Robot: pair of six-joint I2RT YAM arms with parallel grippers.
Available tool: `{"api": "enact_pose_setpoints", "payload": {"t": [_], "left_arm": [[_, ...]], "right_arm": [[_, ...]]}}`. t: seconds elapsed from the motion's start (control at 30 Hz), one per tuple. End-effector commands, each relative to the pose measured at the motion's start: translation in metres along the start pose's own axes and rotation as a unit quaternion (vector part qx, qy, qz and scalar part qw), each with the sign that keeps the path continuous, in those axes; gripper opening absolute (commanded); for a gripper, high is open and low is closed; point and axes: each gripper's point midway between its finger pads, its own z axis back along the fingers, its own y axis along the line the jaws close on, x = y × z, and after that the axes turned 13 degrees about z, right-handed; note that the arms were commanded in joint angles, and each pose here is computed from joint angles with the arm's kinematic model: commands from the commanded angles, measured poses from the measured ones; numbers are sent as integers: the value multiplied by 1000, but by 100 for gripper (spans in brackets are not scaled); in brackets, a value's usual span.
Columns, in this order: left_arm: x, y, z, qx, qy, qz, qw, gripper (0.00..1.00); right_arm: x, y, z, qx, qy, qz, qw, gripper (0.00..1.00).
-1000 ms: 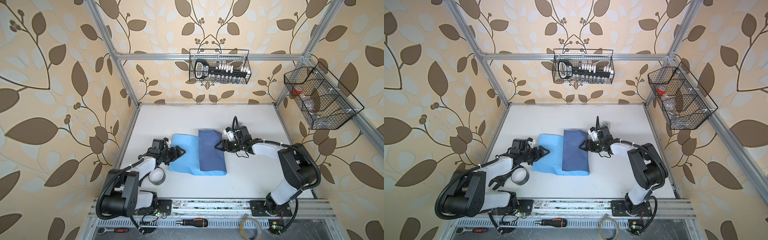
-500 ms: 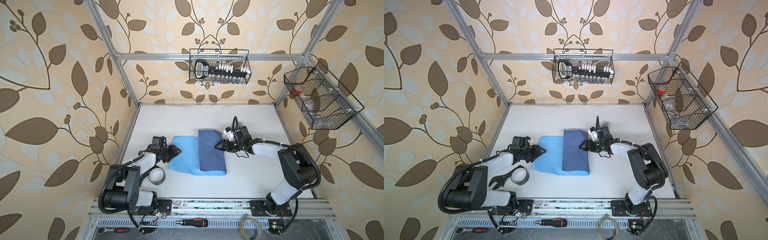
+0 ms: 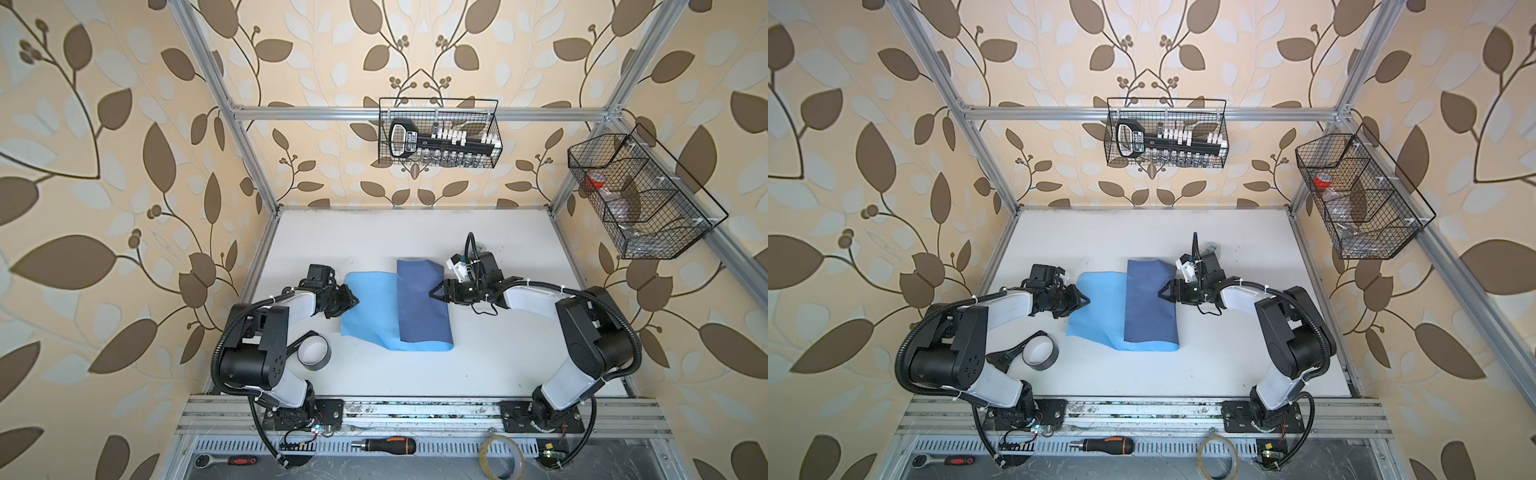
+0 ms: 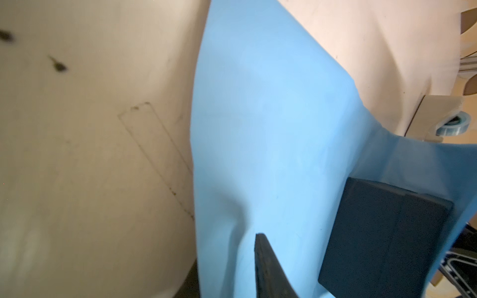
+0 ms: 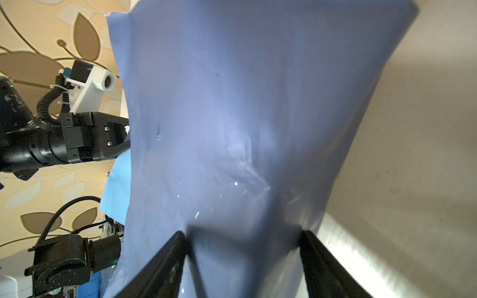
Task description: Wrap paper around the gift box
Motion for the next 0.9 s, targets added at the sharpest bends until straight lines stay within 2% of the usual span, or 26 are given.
{"api": "enact_pose_setpoints", "payload": {"t": [0.0,0.47,0.6,0.77,0.87], "left_arm": [[13,-4,12,10,-23,-21,999,27],[19,-7,23,12,-47,-32,998,23],[17,-9,23,2,-47,-35,998,16],[16,-31,42,-37,-67,-44,996,4],[14,-43,58,-23,-96,-56,994,0]], "right_arm": [[-59,-41,-12,-89,87,-28,992,69],[-61,-42,-13,-91,89,-29,991,67],[-61,-42,-13,-91,90,-30,991,67],[-61,-42,-13,-93,91,-30,991,67],[-61,-42,-13,-93,91,-29,991,67]]}}
